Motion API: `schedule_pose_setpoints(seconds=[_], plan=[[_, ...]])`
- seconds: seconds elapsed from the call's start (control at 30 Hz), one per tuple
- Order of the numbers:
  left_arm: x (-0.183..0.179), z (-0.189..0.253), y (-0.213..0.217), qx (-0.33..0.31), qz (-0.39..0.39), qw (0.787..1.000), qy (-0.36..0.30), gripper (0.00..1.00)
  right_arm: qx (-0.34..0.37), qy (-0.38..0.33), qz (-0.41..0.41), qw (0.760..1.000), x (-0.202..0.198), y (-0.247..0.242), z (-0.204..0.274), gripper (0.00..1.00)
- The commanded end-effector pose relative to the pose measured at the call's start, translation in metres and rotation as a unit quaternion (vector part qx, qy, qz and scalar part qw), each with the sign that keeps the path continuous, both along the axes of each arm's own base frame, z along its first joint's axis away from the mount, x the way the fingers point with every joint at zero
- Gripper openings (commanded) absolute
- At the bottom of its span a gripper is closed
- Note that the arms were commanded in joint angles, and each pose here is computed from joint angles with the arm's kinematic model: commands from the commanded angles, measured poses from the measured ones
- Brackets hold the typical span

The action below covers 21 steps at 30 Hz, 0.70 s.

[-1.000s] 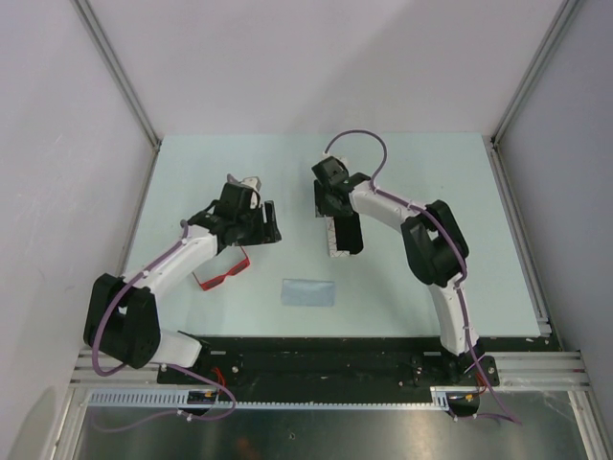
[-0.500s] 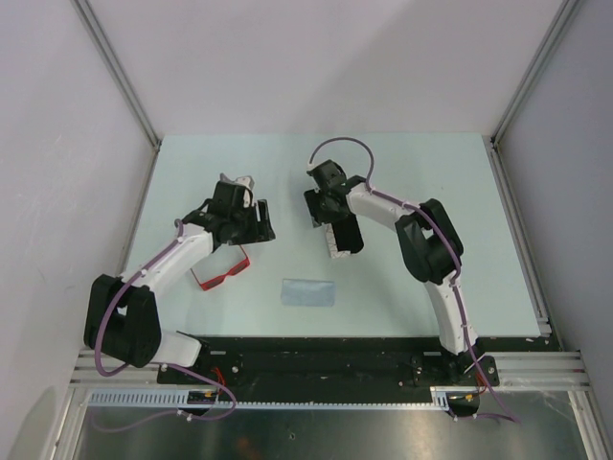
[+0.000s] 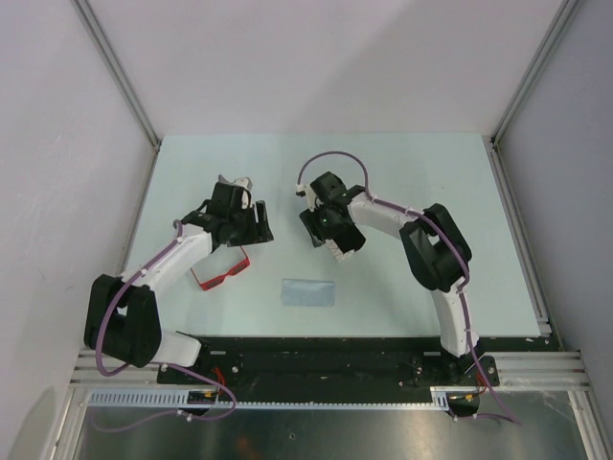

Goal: Organize the sunglasses

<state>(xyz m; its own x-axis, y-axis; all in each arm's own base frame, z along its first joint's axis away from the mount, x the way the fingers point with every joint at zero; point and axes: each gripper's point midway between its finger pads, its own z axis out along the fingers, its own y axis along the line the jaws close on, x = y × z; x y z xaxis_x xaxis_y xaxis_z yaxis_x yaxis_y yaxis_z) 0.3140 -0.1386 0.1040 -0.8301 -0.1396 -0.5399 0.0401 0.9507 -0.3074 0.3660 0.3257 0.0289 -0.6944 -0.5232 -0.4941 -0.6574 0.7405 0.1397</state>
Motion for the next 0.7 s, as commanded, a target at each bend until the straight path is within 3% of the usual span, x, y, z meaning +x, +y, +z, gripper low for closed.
schedule_pose_setpoints(seconds=[0.0,0.17,0.27,0.43,0.67], plan=[[-0.001,-0.003,0.001,-0.001,-0.004,1.000,0.002,0.72,-0.007,-0.011,0.037,0.999,-0.019,-0.008,0.028,0.55],[-0.003,-0.005,0.001,-0.002,-0.004,1.000,0.006,0.72,-0.013,-0.007,0.036,0.999,-0.029,-0.008,0.031,0.55],[-0.004,-0.006,0.001,-0.002,-0.004,1.000,0.009,0.71,-0.016,-0.022,0.000,1.000,-0.026,-0.004,0.038,0.55],[-0.005,-0.009,0.003,-0.001,0.000,1.000,0.013,0.72,0.027,0.012,-0.092,0.995,-0.030,0.013,0.041,0.55],[-0.009,-0.011,0.004,0.000,0.001,1.000,0.014,0.72,0.028,0.039,-0.175,0.983,-0.020,0.027,0.023,0.53]])
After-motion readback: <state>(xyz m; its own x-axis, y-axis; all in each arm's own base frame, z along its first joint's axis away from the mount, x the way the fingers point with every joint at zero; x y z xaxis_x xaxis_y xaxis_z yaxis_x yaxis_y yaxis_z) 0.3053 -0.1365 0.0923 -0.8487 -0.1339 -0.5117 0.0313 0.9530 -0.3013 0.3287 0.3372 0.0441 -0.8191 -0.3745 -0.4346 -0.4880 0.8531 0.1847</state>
